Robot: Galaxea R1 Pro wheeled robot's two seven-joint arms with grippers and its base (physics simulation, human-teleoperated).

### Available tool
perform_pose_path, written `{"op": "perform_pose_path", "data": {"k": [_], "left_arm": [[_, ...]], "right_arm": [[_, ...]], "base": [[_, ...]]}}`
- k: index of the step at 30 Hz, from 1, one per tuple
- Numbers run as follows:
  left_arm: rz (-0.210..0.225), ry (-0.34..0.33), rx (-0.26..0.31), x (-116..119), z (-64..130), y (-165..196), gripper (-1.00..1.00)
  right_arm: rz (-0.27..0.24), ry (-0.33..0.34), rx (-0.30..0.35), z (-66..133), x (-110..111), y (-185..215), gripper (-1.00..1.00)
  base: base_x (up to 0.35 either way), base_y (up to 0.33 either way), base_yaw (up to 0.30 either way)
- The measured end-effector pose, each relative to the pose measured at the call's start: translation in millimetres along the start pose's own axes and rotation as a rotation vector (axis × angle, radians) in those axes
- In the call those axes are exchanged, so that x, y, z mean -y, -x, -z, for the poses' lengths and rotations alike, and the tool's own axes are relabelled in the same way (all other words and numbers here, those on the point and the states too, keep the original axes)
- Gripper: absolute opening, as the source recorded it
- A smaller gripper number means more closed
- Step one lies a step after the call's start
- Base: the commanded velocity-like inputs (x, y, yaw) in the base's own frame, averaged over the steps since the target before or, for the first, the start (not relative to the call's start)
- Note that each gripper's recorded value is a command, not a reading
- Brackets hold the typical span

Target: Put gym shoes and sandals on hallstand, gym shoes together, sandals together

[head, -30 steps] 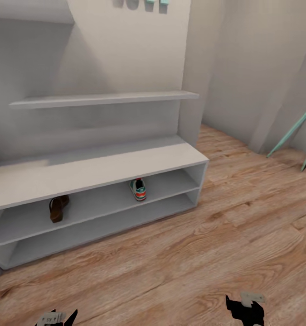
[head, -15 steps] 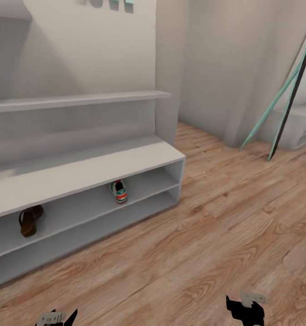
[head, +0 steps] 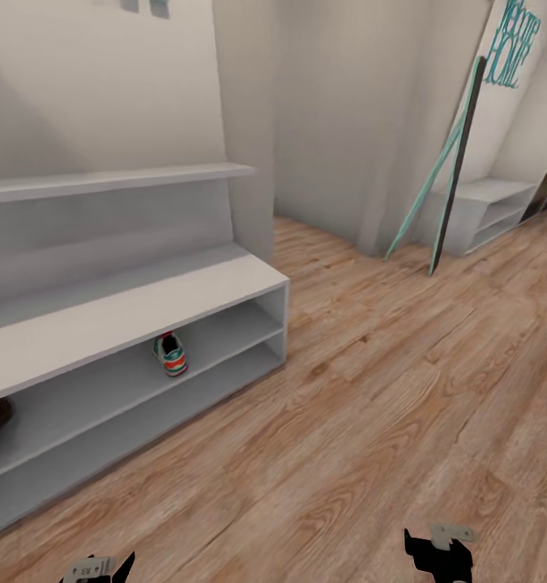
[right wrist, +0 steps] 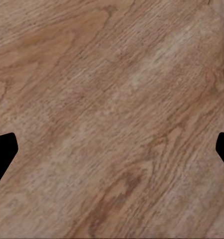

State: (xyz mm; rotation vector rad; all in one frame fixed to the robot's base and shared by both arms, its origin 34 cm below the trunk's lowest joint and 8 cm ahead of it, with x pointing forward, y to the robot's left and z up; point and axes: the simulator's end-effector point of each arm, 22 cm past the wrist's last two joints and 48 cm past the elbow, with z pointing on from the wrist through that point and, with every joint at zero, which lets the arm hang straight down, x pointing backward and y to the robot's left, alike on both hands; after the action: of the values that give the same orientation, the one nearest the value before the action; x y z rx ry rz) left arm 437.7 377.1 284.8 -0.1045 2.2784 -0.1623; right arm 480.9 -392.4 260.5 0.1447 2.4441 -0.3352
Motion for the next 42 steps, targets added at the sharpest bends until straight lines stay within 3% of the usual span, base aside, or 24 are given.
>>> {"op": "perform_pose_path", "data": {"k": [25,42], "left_arm": [[-0.001,0.005,0.000,-0.7,-0.1,-0.2,1.00],[0.001,0.013,0.000,-3.4,0.3,0.3,1.00]], "right_arm": [[0.000,0.000,-0.001,0.3,0.1,-0.9,1.00],[0.001,0.001,-0.001,0.5,-0.2,-1.0,1.00]], "base": [[0.195,-0.201,-0.300],[0.296,-0.162,-0.300]]}}
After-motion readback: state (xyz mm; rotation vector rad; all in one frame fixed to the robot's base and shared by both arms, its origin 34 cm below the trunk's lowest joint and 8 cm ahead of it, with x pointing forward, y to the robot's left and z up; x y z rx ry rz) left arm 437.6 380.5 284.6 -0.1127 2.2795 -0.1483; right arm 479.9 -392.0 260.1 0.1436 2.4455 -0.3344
